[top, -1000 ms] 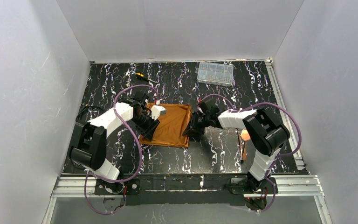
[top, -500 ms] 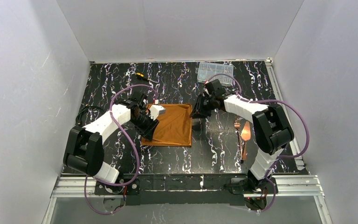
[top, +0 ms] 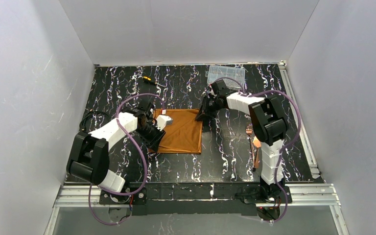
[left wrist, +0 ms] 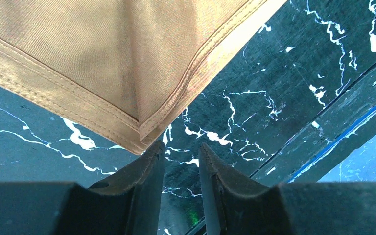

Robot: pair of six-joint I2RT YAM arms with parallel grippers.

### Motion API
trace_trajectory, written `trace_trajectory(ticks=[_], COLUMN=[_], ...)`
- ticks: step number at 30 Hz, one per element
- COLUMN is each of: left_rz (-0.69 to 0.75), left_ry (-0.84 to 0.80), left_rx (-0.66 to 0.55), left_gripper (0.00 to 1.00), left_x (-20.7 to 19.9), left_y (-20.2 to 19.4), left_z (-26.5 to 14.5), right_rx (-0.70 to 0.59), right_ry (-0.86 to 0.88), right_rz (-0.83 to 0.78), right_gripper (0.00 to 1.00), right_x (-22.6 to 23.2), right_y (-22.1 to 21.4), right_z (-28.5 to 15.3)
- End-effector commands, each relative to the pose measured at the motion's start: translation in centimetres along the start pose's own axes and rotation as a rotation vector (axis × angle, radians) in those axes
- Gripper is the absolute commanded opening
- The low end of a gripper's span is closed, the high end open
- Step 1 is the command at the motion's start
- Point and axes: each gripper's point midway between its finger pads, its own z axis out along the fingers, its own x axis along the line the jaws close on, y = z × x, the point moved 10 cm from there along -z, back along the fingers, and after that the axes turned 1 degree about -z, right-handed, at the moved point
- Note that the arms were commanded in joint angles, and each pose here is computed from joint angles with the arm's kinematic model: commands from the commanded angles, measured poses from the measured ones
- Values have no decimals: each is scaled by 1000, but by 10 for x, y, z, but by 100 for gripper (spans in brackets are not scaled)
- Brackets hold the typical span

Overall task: Fold the napkin into a case and place the utensils inside
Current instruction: Smooth out the top corner of the smaller-rectangle-folded napkin at the center of the board.

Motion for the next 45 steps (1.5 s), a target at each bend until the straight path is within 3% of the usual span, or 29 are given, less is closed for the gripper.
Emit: trace_trajectory(ticks=[1, 6, 9, 16, 20, 28, 34, 45], left_rz=[15, 15, 20, 74, 101, 48, 28, 24], left_ry=[2, -11, -35, -95, -126, 25, 83, 24], left_rx=[22, 45, 43, -79, -88, -72, -84, -62], left_gripper=[29, 25, 22, 24, 30, 32, 32, 30], left_x=[1, 3, 1, -23, -28, -1, 16, 14], left_y=[-8, -12, -12, 9, 13, 19, 30, 27], left_z=[5, 14, 13, -45, -58, -26, -12, -4], right_rx=[16, 42, 44, -24, 16, 118, 151, 196], right_ry=[67, 95, 111, 167, 144, 110, 69, 34], right_rz=[-12, -12, -31, -93, -107, -64, -58, -68], right_gripper=[21, 21, 28, 41, 40, 34, 32, 31], right_x=[0, -1, 4, 39, 44, 21, 5, -7], right_y=[20, 20, 23, 15, -28, -105, -119, -127], right_z=[6, 10, 5, -31, -34, -26, -26, -25])
